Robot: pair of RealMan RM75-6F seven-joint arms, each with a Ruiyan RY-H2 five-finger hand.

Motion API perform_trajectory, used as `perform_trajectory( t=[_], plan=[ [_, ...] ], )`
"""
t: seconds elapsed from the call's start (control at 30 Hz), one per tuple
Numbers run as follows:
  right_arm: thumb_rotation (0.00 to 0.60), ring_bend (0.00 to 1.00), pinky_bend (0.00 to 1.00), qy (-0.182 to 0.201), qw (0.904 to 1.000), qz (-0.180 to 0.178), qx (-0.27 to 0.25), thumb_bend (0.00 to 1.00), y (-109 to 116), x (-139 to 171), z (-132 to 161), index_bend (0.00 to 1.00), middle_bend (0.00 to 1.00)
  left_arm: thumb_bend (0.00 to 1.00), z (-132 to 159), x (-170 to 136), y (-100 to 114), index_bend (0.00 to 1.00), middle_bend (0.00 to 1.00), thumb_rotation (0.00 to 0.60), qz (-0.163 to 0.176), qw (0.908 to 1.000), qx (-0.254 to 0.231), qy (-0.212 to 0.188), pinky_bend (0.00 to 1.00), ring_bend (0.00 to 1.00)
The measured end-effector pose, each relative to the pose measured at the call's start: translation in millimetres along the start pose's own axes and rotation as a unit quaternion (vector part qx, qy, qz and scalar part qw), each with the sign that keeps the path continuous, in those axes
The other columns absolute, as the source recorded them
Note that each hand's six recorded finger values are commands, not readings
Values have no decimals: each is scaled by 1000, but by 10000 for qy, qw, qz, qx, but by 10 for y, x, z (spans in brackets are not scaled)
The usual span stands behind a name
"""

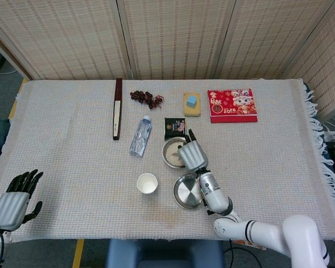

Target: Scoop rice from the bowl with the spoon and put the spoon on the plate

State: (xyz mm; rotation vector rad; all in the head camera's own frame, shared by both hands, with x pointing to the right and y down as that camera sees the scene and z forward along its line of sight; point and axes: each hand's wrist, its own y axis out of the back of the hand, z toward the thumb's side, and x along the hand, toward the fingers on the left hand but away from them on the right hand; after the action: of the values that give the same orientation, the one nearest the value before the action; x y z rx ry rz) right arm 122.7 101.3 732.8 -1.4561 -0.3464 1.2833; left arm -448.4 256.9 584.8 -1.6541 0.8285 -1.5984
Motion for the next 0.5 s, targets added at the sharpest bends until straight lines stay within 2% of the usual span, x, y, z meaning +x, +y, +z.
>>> perform_trajectory(
  t=[0.23,0.5],
  plan=[
    [600,201,109,-233,9963,218,-796,362,-15,55,-201,809,567,417,1,3,-7,0,0,600,-6,10000,15,7,94,0],
    [600,201,109,-404,9891,640,-1265,362,-188,52,-340,809,567,417,13,3,-17,0,0,600,-17,10000,42,3,94,0]
  ],
)
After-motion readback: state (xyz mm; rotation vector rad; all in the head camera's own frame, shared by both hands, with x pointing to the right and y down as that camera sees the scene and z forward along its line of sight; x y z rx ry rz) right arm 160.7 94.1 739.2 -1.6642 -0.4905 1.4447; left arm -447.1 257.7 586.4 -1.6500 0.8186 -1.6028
